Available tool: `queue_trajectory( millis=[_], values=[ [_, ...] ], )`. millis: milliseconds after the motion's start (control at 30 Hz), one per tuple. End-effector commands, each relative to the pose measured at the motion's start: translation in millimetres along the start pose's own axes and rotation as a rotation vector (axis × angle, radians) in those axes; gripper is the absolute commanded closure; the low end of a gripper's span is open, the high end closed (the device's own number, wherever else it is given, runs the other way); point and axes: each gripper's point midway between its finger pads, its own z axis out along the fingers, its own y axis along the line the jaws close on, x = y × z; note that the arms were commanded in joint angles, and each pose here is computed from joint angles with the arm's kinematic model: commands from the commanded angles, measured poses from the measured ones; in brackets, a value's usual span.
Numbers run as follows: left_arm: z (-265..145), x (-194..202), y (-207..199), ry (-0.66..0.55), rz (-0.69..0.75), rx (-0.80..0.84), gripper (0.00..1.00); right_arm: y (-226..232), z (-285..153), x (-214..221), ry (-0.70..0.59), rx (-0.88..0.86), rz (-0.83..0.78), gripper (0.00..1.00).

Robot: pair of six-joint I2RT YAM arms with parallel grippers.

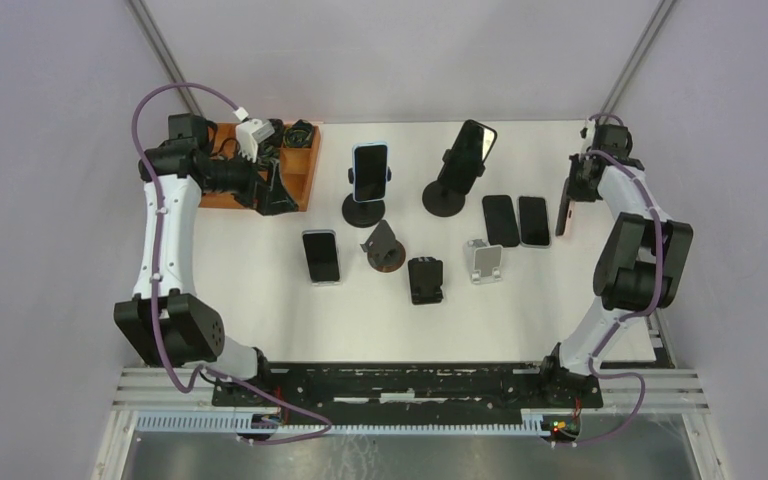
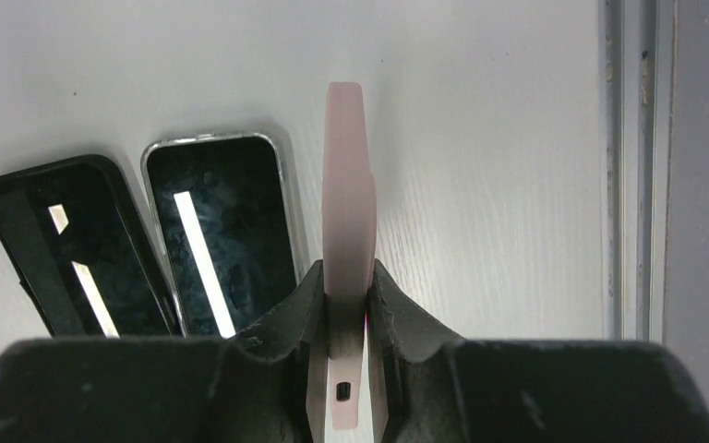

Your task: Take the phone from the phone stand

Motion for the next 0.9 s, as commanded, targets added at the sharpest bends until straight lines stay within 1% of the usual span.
queue_trajectory(
  millis=[0, 33, 233, 400, 633, 867],
  values=[
    [4.1, -9.3, -0.1, -0.041, 0.063, 0.044, 0.00, -10.1, 11.8, -25.8, -0.031, 0.016, -0.048, 1.00],
    [4.9, -9.5, 0.6, -0.041, 0.063, 0.045, 0.00, -5.6, 18.2, -23.4, -0.017, -0.012, -0.044, 1.00],
    [6.1, -7.1, 3.8, -0.031, 0.071, 0.039, 0.00, 1.3, 49.6, 4.3, 0.063, -0.056, -0.051, 1.00],
    [8.0, -4.7, 4.5, -0.028, 0.070, 0.043, 0.00, 7.3, 64.9, 25.9, 0.122, -0.092, -0.064, 1.00],
    [11.7, -3.6, 7.0, -0.025, 0.059, 0.051, 0.00, 17.4, 75.9, 65.0, 0.206, -0.152, -0.046, 1.00],
    [12.8, 0.4, 8.1, -0.016, 0.065, 0.049, 0.00, 41.4, 69.9, 66.4, 0.187, -0.315, 0.004, 1.00]
  ],
)
